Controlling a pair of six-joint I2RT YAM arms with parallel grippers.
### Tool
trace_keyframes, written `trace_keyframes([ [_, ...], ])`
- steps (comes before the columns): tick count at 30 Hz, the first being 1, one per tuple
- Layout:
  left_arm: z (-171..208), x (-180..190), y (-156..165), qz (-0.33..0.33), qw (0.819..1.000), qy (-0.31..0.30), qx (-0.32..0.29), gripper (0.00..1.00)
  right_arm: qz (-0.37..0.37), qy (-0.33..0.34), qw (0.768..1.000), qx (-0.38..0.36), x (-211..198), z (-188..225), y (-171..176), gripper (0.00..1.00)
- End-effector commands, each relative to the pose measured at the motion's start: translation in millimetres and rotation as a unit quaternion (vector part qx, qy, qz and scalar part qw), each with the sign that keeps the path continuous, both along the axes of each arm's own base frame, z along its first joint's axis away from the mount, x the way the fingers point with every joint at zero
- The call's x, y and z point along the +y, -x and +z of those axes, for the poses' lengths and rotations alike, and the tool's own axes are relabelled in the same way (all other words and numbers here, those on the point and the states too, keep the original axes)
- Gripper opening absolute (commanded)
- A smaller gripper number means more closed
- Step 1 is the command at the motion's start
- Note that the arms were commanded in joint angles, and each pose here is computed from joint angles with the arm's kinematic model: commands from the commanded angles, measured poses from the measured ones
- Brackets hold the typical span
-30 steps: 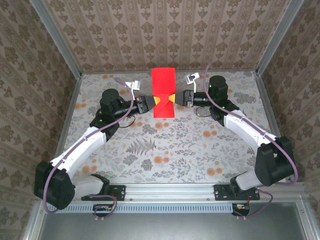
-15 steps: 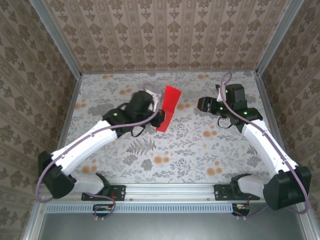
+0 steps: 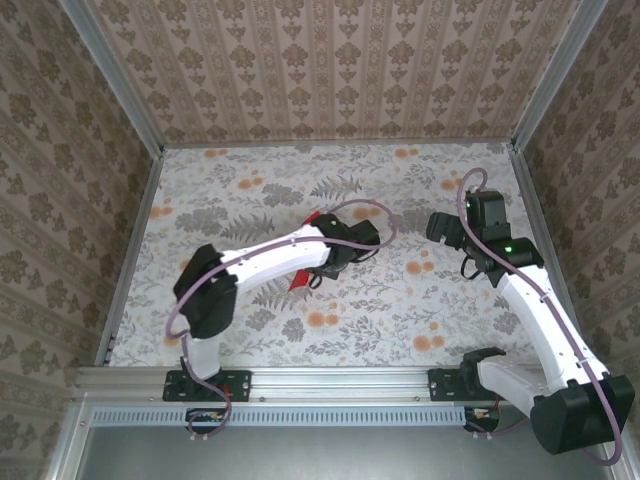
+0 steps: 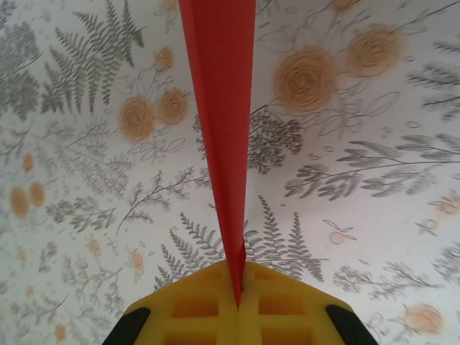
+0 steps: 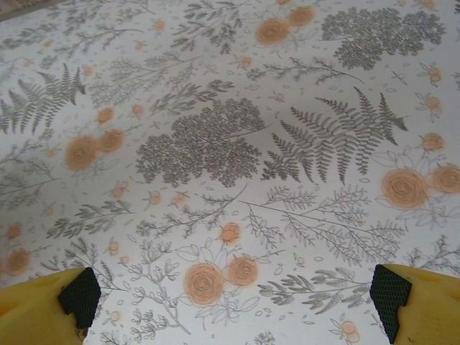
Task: Fold a paper plane with a square sheet of paper (fold left side to right side)
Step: Turn over the paper at the center of the table.
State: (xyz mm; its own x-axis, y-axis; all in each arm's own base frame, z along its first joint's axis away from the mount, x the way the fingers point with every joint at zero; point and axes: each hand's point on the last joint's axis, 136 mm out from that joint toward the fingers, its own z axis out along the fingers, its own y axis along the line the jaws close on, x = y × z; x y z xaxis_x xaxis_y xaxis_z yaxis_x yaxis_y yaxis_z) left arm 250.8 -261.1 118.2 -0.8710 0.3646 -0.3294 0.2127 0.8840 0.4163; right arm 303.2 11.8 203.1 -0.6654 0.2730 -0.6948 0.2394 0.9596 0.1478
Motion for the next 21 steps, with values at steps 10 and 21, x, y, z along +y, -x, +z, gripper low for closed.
trace_keyframes([
  [10,-51.9,-36.7,4.8,0.024,0.996,0.023,0.085,0.0,0.001,0.012,1.0,0.02,-4.7,-10.7,10.5,1.0],
  [21,-82.8,-80.4,5.3,0.019,0.974,0.138,0.181,0.16,0.027,-0.023,0.999,0.04,10.9,-25.6,8.5,1.0],
])
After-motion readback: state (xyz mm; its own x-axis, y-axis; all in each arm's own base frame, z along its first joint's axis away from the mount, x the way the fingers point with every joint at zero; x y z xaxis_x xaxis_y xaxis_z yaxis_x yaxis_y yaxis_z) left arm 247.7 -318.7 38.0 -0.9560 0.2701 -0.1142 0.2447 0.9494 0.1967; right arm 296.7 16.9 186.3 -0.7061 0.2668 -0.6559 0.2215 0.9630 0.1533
